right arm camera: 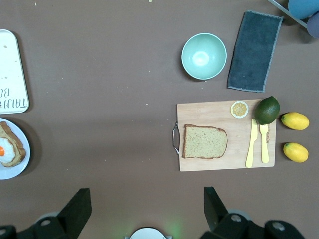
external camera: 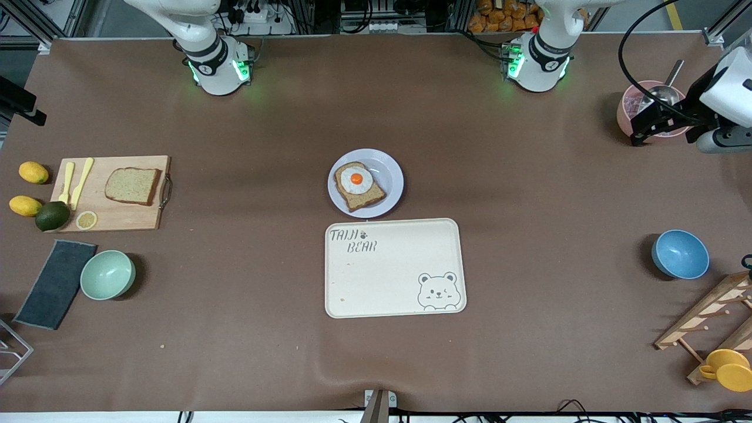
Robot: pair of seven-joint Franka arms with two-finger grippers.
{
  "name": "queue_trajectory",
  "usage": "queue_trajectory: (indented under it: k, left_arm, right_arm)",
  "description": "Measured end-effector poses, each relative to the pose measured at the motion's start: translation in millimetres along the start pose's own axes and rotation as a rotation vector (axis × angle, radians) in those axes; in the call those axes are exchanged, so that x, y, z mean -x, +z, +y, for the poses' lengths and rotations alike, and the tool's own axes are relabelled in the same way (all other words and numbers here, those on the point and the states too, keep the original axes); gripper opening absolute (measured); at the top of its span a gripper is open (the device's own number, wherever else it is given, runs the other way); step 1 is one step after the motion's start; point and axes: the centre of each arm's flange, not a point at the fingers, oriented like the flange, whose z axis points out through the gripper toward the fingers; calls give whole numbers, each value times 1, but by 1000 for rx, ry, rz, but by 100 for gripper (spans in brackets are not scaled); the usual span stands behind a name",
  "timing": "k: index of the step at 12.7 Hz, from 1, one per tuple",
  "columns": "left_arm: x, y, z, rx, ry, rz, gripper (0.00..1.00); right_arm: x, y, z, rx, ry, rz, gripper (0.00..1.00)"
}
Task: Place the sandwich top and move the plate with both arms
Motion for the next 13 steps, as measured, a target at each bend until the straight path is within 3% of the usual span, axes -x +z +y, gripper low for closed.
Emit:
queue_trajectory:
  k: [13]
  left_arm:
    - [1, -10, -1, 0, 0, -14, 100]
  right_arm:
    - [1, 1, 7, -1, 13, -5, 100]
